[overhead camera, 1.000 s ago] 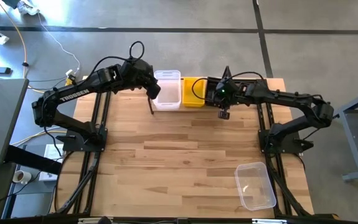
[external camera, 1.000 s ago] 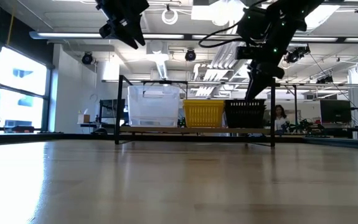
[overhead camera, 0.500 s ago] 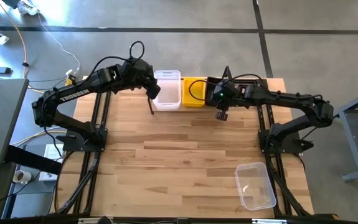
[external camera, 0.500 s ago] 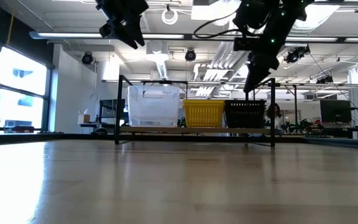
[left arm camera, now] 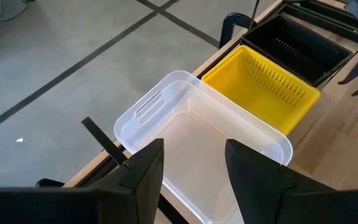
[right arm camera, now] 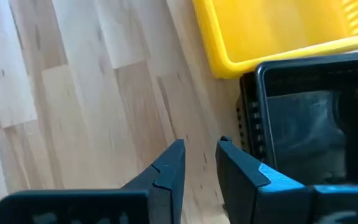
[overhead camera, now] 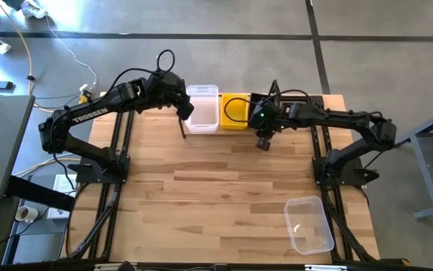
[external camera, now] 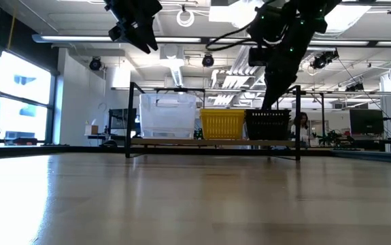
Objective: Stack baskets on shelf by color
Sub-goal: Stack the black bin on the black bin on the shelf, then adjust the yellow bins on the shelf
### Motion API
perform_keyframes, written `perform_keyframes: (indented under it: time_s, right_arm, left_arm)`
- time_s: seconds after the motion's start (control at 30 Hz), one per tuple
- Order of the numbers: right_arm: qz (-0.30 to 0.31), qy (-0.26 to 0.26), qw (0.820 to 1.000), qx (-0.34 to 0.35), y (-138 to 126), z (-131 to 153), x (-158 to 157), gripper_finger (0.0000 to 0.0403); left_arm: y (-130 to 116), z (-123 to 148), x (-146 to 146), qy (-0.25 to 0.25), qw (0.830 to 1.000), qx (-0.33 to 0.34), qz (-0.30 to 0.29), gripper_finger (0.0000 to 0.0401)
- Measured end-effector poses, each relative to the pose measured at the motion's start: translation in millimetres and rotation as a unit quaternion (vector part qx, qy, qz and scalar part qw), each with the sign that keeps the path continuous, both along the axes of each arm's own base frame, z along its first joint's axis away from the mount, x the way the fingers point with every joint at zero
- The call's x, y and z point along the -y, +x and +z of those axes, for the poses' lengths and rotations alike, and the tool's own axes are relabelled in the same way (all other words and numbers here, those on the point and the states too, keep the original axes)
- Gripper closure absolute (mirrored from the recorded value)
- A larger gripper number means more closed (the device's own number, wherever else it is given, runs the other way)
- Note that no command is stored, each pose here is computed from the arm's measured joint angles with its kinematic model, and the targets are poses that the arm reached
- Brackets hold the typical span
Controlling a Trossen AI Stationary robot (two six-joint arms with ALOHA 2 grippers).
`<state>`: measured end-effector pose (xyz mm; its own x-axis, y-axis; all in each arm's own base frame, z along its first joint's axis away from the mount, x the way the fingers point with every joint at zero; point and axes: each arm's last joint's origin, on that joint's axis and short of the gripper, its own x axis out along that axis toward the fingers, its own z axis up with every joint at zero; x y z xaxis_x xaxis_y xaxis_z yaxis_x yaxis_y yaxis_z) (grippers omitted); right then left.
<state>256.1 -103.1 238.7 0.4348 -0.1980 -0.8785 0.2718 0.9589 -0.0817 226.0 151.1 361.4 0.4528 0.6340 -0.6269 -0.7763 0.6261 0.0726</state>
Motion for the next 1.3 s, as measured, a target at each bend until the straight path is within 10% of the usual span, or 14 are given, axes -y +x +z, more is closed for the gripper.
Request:
perform_keyframes:
  time_s: [0.57,1.3]
  right_arm:
    - [-0.135,0.006,0.991,-0.019,3,-11,4,0.0324]
    - [-0.169,-0.043,0.984,0.044,13,56,44,0.0324]
  left_arm:
    - [0,0,0,0.013,1.0,-0.02,-0.021,0.024]
    - [0,0,0,0.032,0.998,-0.042,-0.032,0.024]
